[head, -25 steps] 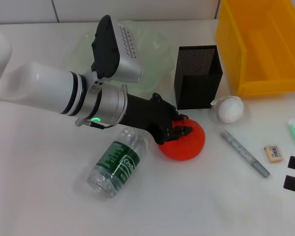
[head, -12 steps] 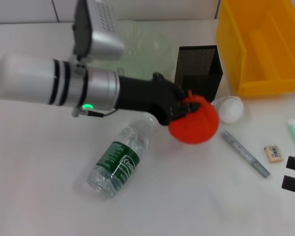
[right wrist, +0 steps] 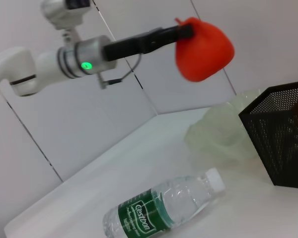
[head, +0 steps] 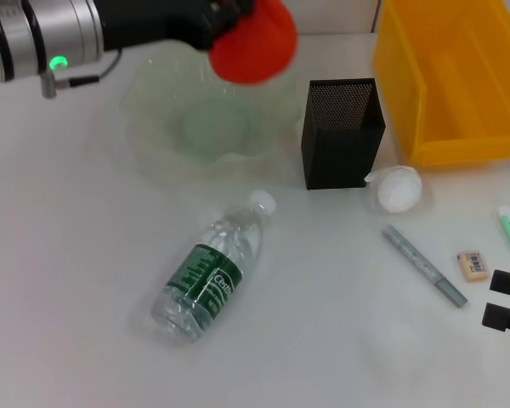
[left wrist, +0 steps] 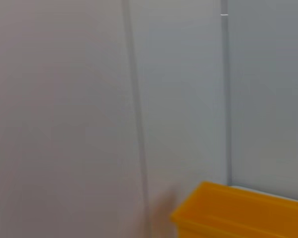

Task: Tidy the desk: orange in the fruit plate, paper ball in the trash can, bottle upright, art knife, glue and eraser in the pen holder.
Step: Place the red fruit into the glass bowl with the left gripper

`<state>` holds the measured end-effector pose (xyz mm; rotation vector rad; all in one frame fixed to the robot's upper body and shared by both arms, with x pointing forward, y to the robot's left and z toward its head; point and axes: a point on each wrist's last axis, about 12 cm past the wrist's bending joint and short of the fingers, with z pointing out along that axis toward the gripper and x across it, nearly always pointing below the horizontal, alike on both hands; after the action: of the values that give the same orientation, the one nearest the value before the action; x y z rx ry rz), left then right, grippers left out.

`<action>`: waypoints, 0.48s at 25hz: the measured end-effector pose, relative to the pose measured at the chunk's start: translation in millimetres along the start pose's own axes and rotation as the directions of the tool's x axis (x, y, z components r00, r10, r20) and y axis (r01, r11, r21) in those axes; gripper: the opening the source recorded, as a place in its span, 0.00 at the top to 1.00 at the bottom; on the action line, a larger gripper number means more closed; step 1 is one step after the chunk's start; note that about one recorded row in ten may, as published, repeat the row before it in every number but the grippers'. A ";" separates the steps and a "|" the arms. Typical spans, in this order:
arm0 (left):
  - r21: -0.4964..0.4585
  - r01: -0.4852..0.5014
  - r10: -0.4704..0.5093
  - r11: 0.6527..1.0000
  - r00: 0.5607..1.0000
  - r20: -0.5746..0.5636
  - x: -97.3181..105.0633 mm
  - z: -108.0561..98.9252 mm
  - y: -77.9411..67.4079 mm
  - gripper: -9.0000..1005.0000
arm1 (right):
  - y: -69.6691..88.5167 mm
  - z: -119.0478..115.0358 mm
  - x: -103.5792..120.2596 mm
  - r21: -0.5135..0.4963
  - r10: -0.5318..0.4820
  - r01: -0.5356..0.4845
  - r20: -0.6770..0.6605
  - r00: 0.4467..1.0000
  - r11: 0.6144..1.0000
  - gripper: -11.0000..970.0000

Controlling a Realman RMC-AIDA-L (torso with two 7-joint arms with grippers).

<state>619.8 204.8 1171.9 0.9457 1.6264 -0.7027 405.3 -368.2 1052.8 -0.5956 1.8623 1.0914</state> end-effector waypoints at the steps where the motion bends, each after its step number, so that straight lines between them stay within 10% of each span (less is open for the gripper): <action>1: 0.000 0.000 0.000 1.000 1.000 0.000 0.0 0.0 0.0 0.82 | -0.1 0.9 -0.3 -0.002 -0.001 0.001 0.001 1.000 1.000 0.30; 5: -0.221 0.105 -0.109 0.970 0.994 -0.006 10.9 9.1 32.9 0.82 | 0.0 4.9 -1.2 -0.010 -0.007 0.007 0.005 1.000 1.000 0.30; 12: -0.252 0.154 -0.169 0.955 0.985 -0.037 27.6 16.2 32.4 0.81 | -1.5 9.1 -5.4 -0.021 -0.023 0.023 0.012 1.000 1.000 0.30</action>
<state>652.8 214.0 1141.9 0.6624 1.8105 -0.5679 413.2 -361.2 1054.6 -0.6201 1.8312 1.0987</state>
